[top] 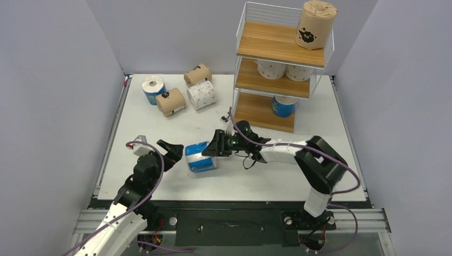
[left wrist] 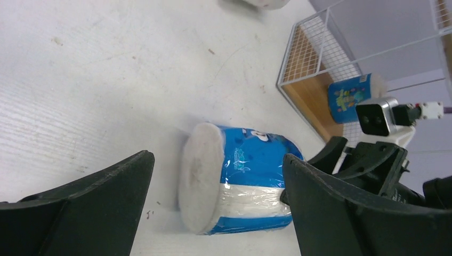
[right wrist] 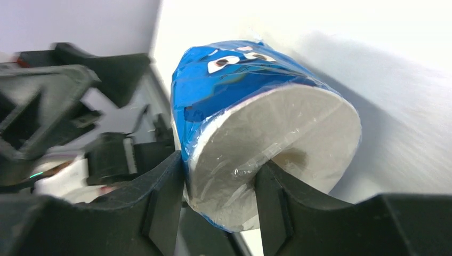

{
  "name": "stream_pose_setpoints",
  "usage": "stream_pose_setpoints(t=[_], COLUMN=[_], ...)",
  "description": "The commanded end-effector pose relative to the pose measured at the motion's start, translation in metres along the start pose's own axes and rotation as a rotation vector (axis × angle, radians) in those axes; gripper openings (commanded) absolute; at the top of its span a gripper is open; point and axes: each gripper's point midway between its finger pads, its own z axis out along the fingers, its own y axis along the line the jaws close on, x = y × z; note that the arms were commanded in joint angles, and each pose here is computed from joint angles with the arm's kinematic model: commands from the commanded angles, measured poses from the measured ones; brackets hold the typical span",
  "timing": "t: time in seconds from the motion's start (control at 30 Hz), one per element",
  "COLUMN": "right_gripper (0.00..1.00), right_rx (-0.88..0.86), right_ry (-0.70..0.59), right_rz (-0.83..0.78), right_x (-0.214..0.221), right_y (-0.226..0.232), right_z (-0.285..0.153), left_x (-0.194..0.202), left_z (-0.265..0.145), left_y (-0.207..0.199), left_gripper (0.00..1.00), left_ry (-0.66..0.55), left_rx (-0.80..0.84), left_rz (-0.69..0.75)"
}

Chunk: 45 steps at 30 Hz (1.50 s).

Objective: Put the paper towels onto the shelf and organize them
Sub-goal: Adjust the paper towel at the center of the board.

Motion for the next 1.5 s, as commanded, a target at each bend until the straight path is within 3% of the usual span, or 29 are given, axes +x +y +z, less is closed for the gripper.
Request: stream_pose_setpoints(t=[0.0,0.1,0.27,0.53,0.8,1.03,1.17,1.33,1.47], right_gripper=[0.05,0.05,0.05,0.06,0.15,0.49,0.60,0.65,0.65], right_rx=[0.339,0.587,0.941,1.217,1.257,1.229,1.173,1.127,1.080], right_ry=[-0.021,-0.067,-0.079,-0.008,-0.008,-0.021,-0.043,-0.084,-0.230], right_rz=[-0.299,-0.489,-0.593,-0.722,-0.746,-0.724,-0.691,-0.647,-0.485], right_x=[-0.008,-0.019,-0.022,-0.007,-0.007,-0.006,-0.004,-0.005,-0.018], right_y=[-0.007,-0.006,-0.028,-0.046,-0.045,-0.037,-0.027,-0.019,-0.025], right_z=[-0.059,-0.100,-0.167,-0.196,-0.189,-0.191,-0.191,-0.196,-0.216], left_x=[-0.037,-0.041,-0.027,0.000,0.012,0.019,0.022,0.027,0.027], left_z=[-0.014,-0.013,0.000,0.018,0.025,0.029,0.031,0.033,0.034], left_y=[-0.031,-0.035,-0.040,-0.037,-0.040,-0.040,-0.042,-0.043,-0.043], left_gripper=[0.90,0.90,0.90,0.90,0.90,0.91,0.92,0.93,0.94], left_ry=[-0.094,-0.104,-0.048,0.041,0.093,0.109,0.122,0.147,0.148], left_rx=[0.062,0.065,0.079,0.086,0.098,0.112,0.122,0.126,0.125], left_rz=[0.022,0.032,0.021,-0.014,-0.016,-0.020,-0.020,-0.015,-0.014])
